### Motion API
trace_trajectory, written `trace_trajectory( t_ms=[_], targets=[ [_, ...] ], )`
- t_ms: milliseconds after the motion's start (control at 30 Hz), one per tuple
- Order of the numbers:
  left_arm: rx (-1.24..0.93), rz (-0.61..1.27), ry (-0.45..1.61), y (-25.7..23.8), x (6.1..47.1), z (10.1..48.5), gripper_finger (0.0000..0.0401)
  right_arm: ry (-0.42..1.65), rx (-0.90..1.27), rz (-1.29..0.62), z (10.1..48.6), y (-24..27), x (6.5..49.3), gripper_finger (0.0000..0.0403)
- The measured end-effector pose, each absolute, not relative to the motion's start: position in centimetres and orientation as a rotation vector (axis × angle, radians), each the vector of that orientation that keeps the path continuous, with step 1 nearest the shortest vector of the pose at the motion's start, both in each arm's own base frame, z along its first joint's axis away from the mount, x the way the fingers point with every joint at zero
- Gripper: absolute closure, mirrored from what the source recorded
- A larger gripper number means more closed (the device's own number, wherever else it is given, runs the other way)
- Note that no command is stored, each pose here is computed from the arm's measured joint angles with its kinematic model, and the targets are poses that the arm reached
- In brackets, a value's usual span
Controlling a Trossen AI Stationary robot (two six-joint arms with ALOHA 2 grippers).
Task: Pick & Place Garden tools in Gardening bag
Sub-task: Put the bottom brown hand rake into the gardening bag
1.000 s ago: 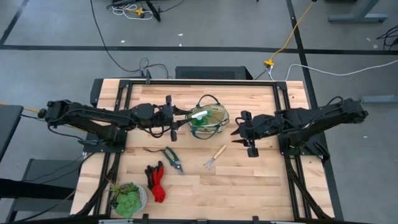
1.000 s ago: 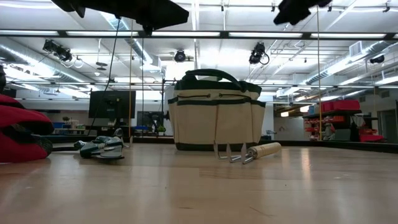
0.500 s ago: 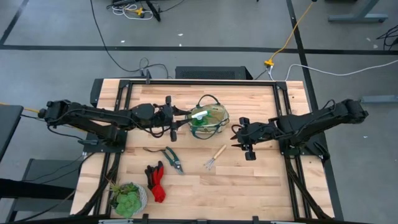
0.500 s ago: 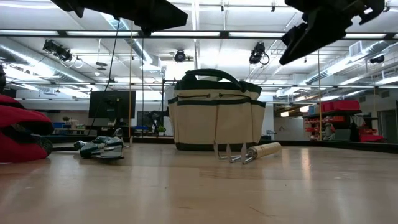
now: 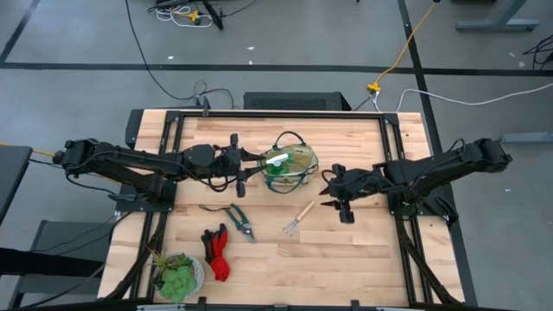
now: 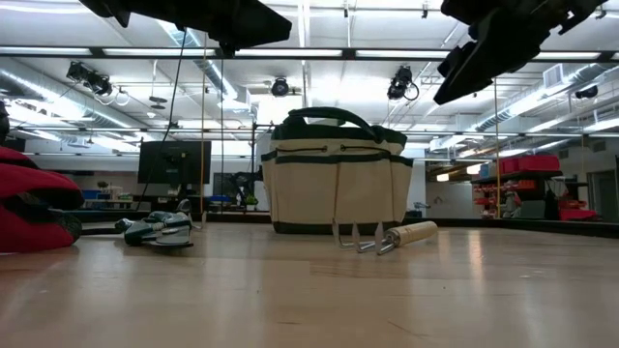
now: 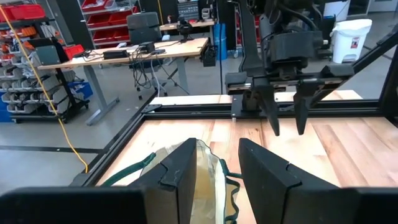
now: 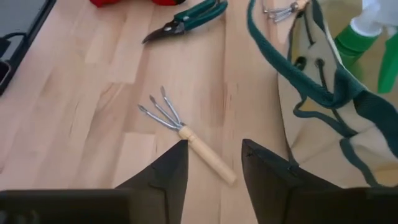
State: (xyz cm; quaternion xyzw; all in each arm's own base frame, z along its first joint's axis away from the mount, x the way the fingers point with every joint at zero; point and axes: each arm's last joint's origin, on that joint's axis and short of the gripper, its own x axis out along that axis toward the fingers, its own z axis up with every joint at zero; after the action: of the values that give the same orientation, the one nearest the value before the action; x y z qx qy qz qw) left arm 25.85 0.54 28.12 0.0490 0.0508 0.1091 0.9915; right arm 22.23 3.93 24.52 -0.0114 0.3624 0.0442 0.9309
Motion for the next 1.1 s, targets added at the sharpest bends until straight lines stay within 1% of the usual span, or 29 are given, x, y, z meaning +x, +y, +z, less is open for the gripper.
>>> trace_trajectory(
  t_ms=[300, 467, 667, 867, 1100],
  targets=[
    [0.100, 0.218, 0.116, 0.5, 25.8, 28.0, 0.0275, 0.731, -0.006, 0.052, 24.6, 2.9, 22.5, 0.0171],
    [0.100, 0.218, 0.118, 0.5, 25.8, 28.0, 0.0275, 0.717, 0.001, 0.101, 24.7, 2.6, 22.6, 0.0146],
    [0.100, 0.218, 0.118, 0.5, 25.8, 28.0, 0.0275, 0.719, -0.029, 0.135, 24.2, 2.3, 23.3, 0.0138],
    [0.095, 0.218, 0.119, 0.5, 25.8, 28.0, 0.0275, 0.774, -0.058, 0.221, 22.6, 2.0, 24.5, 0.0138],
    [0.076, 0.219, 0.120, 0.5, 25.8, 27.9, 0.0275, 0.830, -0.089, 0.236, 20.9, 1.4, 25.5, 0.0137]
  ],
)
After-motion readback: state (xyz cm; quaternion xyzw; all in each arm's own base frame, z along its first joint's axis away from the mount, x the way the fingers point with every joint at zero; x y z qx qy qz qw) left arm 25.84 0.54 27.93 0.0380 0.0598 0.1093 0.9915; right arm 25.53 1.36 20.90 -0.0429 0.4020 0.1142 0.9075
